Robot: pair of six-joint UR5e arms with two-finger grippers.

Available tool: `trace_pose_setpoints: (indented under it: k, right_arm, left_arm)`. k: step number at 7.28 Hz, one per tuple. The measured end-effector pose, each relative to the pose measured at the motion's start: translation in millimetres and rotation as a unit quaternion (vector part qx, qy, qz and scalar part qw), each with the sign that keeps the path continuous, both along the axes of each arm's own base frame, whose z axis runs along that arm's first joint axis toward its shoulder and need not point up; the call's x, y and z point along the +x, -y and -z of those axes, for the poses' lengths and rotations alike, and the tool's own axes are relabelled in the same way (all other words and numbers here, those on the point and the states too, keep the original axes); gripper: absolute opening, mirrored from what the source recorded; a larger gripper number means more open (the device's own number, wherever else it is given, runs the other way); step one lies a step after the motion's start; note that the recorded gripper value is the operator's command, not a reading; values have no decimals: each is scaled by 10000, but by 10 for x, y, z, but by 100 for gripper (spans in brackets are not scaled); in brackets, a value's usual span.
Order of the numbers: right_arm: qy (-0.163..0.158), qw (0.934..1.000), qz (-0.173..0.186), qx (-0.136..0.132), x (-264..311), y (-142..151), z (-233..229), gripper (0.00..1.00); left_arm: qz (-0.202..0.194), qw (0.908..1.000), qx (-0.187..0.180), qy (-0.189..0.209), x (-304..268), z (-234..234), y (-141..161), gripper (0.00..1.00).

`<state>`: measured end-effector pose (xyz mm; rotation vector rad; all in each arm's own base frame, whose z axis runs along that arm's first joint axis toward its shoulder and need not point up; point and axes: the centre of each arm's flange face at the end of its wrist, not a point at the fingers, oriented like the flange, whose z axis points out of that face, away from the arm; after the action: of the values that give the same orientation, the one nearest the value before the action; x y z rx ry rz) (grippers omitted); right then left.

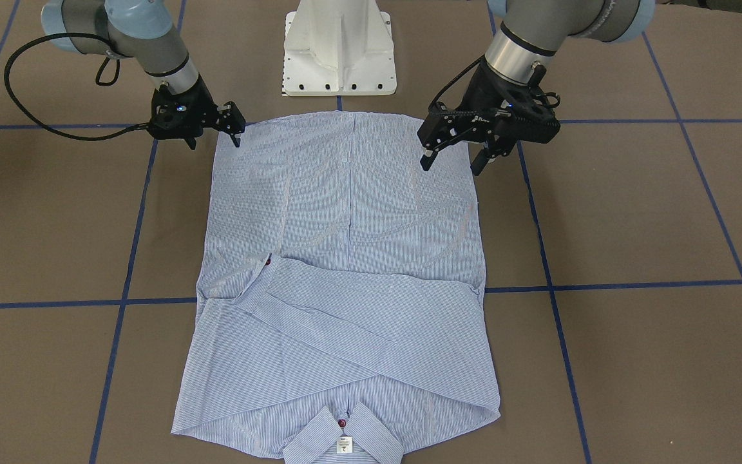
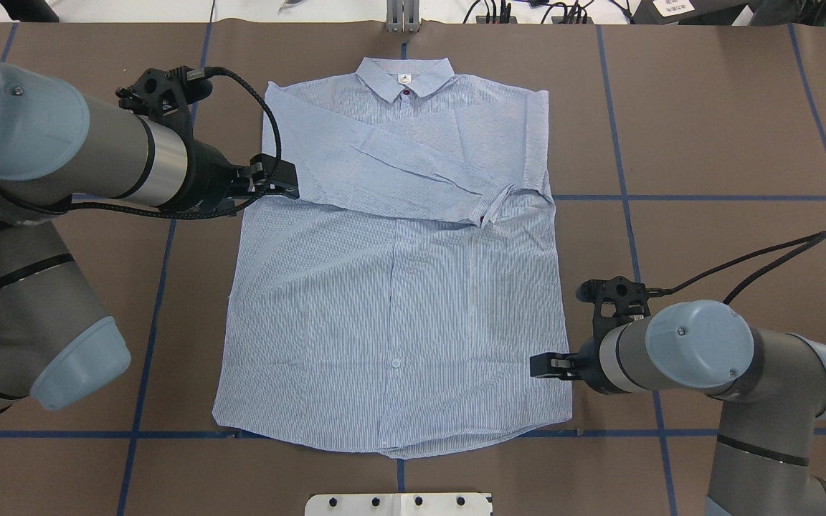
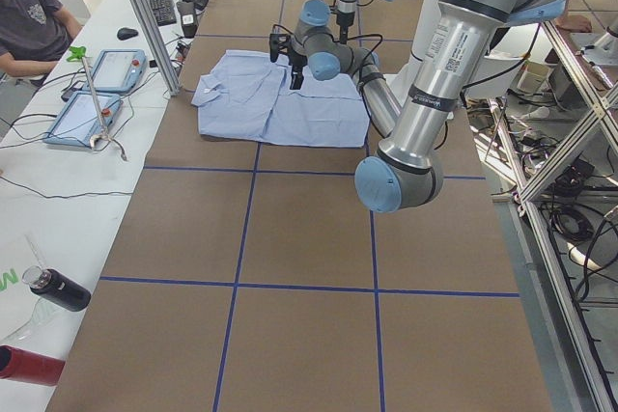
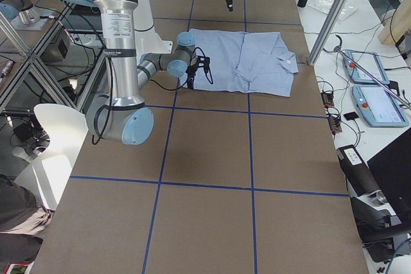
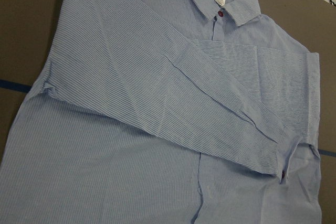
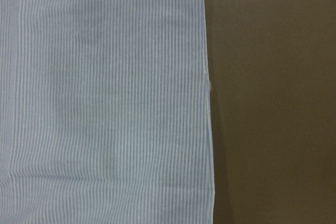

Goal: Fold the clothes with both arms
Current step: 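Release the sleeve with the left gripper while the right gripper lowers to the hem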

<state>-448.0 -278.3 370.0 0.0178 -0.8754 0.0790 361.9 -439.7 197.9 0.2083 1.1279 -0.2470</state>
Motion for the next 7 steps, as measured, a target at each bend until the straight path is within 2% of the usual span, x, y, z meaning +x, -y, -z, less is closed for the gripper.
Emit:
trace_pose_setpoints:
  k: [2, 5, 7]
  right_arm:
    - [-111, 9997, 47, -195, -116, -141, -96, 100]
    - [-261, 9989, 187, -335, -185, -243, -157, 98]
    - [-378, 9977, 308, -464, -219, -295, -132, 90]
  left_arm:
    - [-12, 10000, 3, 2, -24, 16, -31, 97]
    - [-17, 10000, 7, 4, -22, 19, -37, 97]
    - [-15, 10000, 18, -2, -28, 27, -37, 97]
